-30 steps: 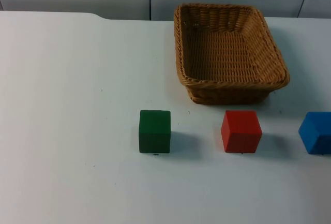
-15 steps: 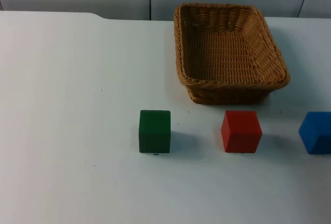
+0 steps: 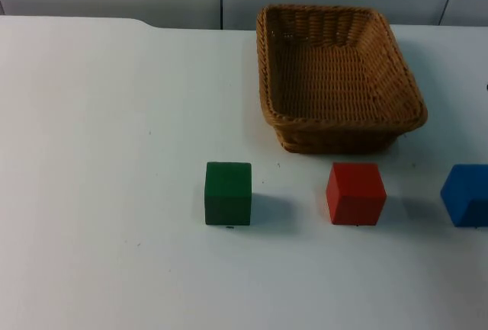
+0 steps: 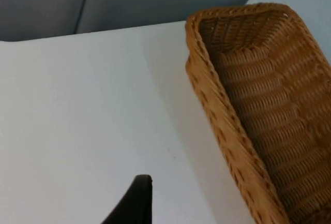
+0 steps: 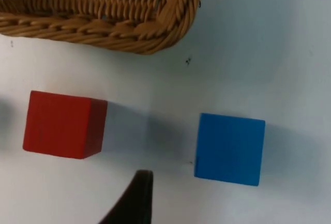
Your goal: Pick up the basket with the left hand and place the blue cube into the basket with the right hand.
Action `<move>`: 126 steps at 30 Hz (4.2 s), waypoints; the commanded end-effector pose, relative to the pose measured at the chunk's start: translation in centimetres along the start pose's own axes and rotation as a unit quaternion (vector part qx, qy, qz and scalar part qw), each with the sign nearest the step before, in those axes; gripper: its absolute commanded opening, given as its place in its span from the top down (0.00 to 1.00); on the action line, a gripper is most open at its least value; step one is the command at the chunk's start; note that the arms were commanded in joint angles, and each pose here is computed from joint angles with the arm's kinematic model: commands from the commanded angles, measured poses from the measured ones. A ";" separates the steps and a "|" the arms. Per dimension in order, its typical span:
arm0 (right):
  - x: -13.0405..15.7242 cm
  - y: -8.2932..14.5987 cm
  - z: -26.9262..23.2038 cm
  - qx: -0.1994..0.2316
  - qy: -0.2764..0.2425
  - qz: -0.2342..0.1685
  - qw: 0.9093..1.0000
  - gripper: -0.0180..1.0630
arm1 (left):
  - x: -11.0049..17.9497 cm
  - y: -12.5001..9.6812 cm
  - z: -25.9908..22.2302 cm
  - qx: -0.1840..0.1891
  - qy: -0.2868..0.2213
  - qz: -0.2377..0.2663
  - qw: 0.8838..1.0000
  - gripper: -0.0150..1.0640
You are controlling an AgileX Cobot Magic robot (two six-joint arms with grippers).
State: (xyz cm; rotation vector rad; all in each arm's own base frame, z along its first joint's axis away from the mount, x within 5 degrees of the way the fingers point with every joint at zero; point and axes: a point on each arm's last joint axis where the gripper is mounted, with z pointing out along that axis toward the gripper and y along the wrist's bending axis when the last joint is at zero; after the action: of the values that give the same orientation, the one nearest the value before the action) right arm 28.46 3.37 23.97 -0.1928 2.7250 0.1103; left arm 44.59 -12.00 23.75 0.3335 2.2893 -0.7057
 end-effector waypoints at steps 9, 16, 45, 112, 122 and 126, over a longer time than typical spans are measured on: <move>-0.3 0.0 0.2 0.005 -0.004 -0.012 1.000 0.03 | 1.6 -2.1 10.6 0.075 0.061 -0.001 0.995 0.01; -0.3 0.0 0.2 0.005 0.000 -0.012 1.000 0.03 | 2.9 -2.4 14.1 0.101 0.092 -0.023 0.990 0.01; -0.8 0.1 0.2 0.000 -0.028 -0.003 1.000 0.03 | 6.6 -3.0 19.2 0.098 0.119 -0.026 0.988 0.30; -1.0 -0.1 0.1 0.010 -0.038 -0.014 0.999 0.03 | -3.0 -6.8 10.7 -0.029 0.003 -0.159 0.987 0.99; -0.9 0.0 0.1 0.009 -0.036 -0.011 0.999 0.03 | -4.5 -8.5 7.1 -0.025 0.018 -0.173 0.984 0.99; -0.9 0.0 0.2 0.008 -0.033 -0.011 0.999 0.03 | -4.8 -8.6 6.2 -0.044 0.021 -0.163 0.985 0.99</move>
State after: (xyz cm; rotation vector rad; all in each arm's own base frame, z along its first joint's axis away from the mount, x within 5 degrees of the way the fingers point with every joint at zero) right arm 29.20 3.29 23.90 -0.1986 2.6637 0.0856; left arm 48.21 -22.83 24.85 -0.0597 2.4735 -0.7606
